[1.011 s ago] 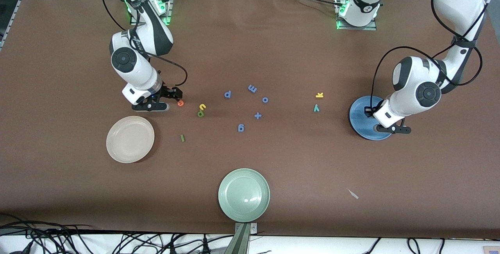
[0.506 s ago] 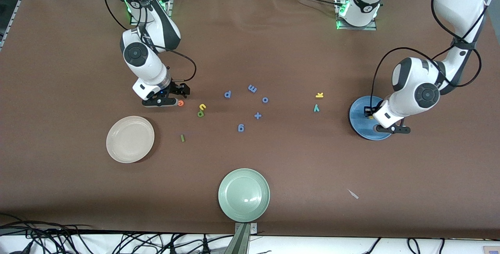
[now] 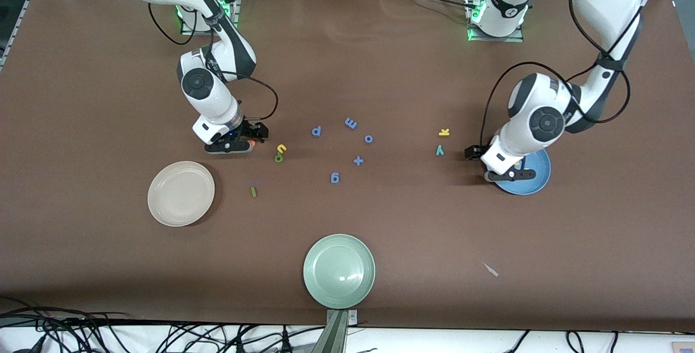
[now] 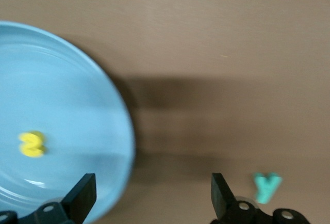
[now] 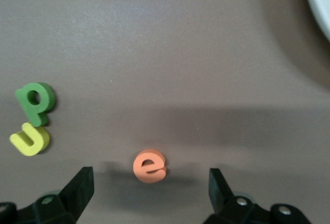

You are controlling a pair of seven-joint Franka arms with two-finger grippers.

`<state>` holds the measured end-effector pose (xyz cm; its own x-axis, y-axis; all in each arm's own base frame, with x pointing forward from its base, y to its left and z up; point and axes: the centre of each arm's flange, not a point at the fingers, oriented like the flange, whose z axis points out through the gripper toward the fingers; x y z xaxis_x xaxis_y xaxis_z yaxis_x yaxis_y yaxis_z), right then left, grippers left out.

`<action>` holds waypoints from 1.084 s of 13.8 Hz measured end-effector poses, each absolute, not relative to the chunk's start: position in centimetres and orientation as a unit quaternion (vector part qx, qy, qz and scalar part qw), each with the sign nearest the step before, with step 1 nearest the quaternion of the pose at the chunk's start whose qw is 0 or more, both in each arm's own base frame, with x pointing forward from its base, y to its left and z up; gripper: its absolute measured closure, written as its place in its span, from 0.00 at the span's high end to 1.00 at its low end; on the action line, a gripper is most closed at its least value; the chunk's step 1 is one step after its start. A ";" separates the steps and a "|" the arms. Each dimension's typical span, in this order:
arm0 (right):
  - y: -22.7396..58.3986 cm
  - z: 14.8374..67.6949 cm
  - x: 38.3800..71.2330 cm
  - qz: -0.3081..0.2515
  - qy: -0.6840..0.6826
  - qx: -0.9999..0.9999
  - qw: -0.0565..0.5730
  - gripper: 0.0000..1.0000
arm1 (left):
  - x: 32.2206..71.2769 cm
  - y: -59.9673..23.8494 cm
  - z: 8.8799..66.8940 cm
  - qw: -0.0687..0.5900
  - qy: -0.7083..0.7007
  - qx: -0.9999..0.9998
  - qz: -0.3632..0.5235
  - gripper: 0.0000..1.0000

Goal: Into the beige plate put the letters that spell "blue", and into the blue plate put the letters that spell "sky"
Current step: 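Grasp the orange e with the right gripper while the left gripper reaches, then drop the e on the white plate while the left gripper lifts the y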

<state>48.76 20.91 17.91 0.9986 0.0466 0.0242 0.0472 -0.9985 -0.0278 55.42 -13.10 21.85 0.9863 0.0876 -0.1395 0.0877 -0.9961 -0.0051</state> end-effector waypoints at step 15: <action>20.8 17.6 48.8 -0.012 -0.024 -1.000 0.013 0.41 | 52.3 -22.8 18.6 0.020 0.026 0.998 -0.052 0.56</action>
<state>48.79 20.82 17.64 0.9985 0.0479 0.0246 0.0486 -0.9985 -0.0257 52.34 -22.84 18.62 0.9933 0.0491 -0.1042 0.0531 -0.9979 0.0363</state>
